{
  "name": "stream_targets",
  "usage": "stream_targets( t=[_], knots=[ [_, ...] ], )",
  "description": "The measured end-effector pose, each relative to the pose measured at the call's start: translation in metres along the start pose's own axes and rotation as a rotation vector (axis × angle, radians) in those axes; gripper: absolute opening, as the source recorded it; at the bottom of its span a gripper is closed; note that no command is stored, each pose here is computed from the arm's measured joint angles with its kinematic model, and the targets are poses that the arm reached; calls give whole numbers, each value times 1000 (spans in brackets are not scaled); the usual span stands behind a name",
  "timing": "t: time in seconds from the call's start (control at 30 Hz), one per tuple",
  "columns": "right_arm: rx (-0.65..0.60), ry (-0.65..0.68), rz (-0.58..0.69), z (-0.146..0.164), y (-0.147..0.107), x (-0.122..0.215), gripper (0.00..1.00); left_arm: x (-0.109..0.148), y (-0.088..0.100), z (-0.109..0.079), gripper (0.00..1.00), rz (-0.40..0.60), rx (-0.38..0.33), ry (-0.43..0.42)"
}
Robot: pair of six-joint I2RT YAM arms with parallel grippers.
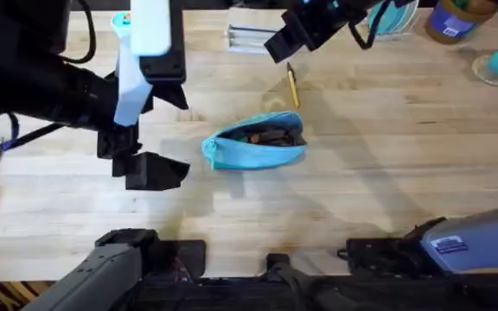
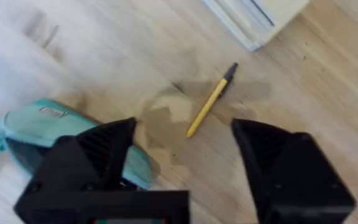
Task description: Unzip the bag, pick up the pens from the table one at a time and place them inside, then zip the bag closed.
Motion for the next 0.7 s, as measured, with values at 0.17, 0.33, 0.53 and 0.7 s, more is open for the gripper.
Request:
stream_targets(
  t=[0.17,0.33,0.53,0.7],
  knots=[
    [-149,-24,44,-24,-12,-14,995,0,0,0,993,0,0,0],
    [-295,-9,134,-32,-26,-50,997,0,0,0,994,0,0,0],
    [-424,2,228,-31,-39,-87,997,0,0,0,993,0,0,0],
    [-511,-67,272,-36,-46,-98,998,0,0,0,993,0,0,0]
  ],
)
Point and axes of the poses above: each hand's point on the last joint's axis, 136 mm out from that joint toward the fingers, its own x axis back along the fingers, its own z axis along the line the jaws close on, y = z × x, the point moved 9 cm from there along x, back along the fingers, and after that the axes turned 10 degrees about x, right-handed, at the moved point
